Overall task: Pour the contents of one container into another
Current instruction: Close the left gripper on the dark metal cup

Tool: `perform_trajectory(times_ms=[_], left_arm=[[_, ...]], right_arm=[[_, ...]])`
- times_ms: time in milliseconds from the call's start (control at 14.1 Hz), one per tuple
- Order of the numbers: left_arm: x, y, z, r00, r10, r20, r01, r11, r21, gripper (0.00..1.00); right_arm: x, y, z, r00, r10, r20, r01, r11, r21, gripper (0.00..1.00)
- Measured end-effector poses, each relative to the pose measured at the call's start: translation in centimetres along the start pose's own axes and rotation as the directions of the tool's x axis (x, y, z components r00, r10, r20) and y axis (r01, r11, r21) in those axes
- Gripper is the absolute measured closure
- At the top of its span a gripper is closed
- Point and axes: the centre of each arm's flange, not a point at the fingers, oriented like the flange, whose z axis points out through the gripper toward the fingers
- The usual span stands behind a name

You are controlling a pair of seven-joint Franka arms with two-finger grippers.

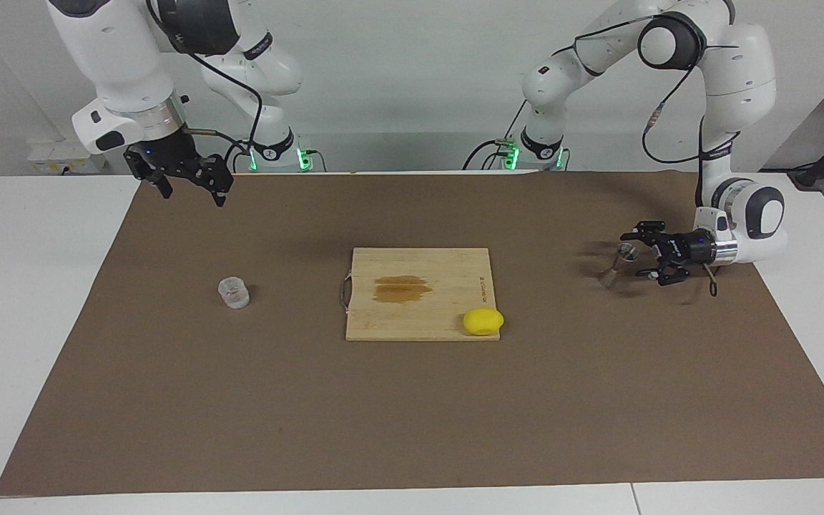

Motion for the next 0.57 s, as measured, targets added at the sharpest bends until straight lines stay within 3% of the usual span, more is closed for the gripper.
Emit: perform_trajectory(times_ms=[71, 213, 355, 568], left_arm=[[-0.03, -0.02, -0.03, 1.000, 0.000, 0.002, 0.000, 1.000, 0.002, 0.02], [-0.09, -0.02, 0.00, 1.000, 0.000, 0.004, 0.000, 1.000, 0.003, 0.15], [-0.19, -0.02, 0.15, 1.000, -0.001, 0.005, 0.001, 1.000, 0.002, 0.22], [-0.27, -0.01, 0.32, 1.000, -0.002, 0.005, 0.002, 1.000, 0.000, 0.27]], right_arm=[[0.00, 0.00, 0.00, 1.000, 0.000, 0.000, 0.000, 1.000, 0.000, 0.00], [0.00, 0.00, 0.00, 1.000, 0.000, 0.000, 0.000, 1.000, 0.000, 0.00], [0.00, 0.00, 0.00, 1.000, 0.000, 0.000, 0.000, 1.000, 0.000, 0.00], [0.00, 0.00, 0.00, 1.000, 0.000, 0.000, 0.000, 1.000, 0.000, 0.00]])
